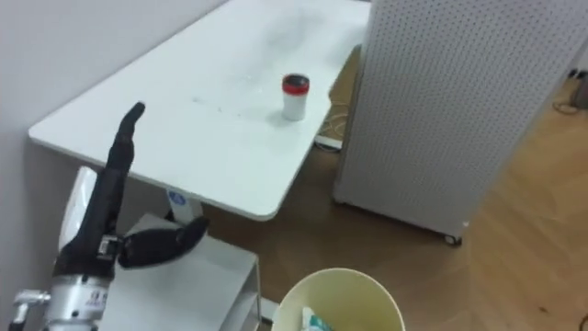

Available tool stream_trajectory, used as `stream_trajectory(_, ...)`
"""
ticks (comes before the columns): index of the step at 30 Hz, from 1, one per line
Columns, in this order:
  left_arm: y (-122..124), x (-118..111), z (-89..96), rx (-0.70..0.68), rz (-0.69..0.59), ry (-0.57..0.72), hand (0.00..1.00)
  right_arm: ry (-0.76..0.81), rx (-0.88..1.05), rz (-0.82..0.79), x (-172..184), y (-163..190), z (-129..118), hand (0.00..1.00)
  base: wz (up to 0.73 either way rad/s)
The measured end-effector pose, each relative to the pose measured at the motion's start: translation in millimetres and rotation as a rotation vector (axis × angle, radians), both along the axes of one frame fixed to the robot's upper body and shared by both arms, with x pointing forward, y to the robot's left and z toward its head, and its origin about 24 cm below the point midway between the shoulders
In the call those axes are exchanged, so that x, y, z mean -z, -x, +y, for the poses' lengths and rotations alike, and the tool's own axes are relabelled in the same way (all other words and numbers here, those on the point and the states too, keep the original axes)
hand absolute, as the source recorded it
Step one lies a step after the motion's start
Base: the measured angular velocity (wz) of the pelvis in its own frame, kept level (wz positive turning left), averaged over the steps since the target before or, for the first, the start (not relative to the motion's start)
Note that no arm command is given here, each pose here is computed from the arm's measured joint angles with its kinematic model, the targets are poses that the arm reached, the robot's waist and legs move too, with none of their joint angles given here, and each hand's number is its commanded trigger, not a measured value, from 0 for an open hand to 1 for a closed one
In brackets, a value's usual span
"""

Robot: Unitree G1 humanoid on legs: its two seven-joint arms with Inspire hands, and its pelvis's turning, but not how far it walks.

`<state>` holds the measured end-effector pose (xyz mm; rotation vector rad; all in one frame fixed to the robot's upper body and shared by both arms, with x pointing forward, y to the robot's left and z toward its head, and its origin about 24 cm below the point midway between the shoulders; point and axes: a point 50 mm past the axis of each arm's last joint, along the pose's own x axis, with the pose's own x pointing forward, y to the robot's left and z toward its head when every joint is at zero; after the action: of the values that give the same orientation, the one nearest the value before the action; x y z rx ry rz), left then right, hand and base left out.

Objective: Pick garbage

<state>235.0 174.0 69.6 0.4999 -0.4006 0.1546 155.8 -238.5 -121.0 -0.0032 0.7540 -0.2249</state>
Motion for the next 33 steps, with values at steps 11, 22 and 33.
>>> stream_trajectory(11,1,1,0.8,-0.027,-0.019,0.036,0.0,-0.046,-0.066,0.045,8,9,11,1.0,-0.3)
stream_trajectory(22,3,8,6.9,-0.061,0.019,0.077,0.0,-0.039,-0.171,0.017,3,3,20,1.0,-0.34)
stream_trajectory(33,6,16,6.6,-0.07,0.05,0.089,0.0,-0.032,-0.156,0.085,9,19,16,1.0,-0.43)
